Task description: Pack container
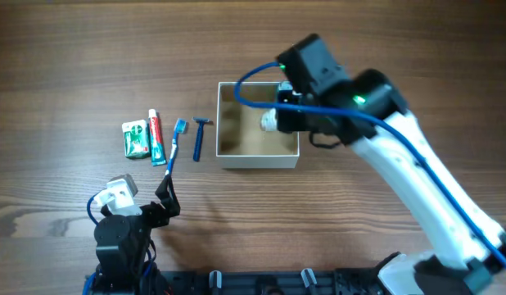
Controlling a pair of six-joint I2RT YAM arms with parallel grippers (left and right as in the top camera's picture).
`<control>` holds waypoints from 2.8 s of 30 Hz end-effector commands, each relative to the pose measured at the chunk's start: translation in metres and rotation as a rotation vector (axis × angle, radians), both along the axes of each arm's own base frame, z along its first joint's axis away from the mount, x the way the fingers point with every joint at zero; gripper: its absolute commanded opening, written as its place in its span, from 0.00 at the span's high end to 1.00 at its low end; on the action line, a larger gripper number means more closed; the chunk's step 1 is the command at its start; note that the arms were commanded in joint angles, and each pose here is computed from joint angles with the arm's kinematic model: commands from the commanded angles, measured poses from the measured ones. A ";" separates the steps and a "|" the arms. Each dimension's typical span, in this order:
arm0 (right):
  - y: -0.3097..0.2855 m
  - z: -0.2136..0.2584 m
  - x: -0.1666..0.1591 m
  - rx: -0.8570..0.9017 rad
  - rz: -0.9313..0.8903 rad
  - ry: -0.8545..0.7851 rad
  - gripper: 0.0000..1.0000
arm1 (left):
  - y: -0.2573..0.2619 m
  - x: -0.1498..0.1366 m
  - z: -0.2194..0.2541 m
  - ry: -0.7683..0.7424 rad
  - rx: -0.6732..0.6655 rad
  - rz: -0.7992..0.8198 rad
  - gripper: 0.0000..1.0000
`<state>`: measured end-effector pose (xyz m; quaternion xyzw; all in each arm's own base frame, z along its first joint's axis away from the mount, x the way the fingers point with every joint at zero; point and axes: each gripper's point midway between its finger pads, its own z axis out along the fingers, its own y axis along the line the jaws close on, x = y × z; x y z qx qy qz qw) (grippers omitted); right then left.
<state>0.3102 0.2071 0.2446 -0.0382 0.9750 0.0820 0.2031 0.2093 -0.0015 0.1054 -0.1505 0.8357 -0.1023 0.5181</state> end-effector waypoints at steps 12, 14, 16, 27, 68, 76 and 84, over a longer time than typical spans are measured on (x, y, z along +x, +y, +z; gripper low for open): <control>0.003 -0.074 0.022 -0.119 -0.045 0.163 0.90 | -0.004 -0.001 -0.005 0.007 0.009 -0.030 0.00; 0.003 -0.074 0.022 -0.118 -0.045 0.162 0.61 | -0.004 -0.001 -0.005 0.007 0.009 -0.030 0.00; 0.003 -0.074 0.023 -0.118 -0.045 0.162 0.40 | -0.004 -0.001 -0.005 0.007 0.009 -0.030 0.00; -0.031 0.026 0.016 -0.060 -0.078 -0.104 0.00 | -0.004 -0.001 -0.005 0.007 0.009 -0.030 0.00; -0.246 0.050 0.023 0.112 -0.698 -0.072 0.00 | 0.068 0.120 0.040 0.655 0.077 0.112 0.00; -0.246 0.050 0.023 0.112 -0.699 -0.071 0.00 | 0.066 0.128 -0.055 0.905 0.114 -0.035 0.00; -0.246 0.050 0.023 0.112 -0.698 -0.071 0.00 | 0.075 0.143 -0.090 0.928 0.158 -0.035 0.12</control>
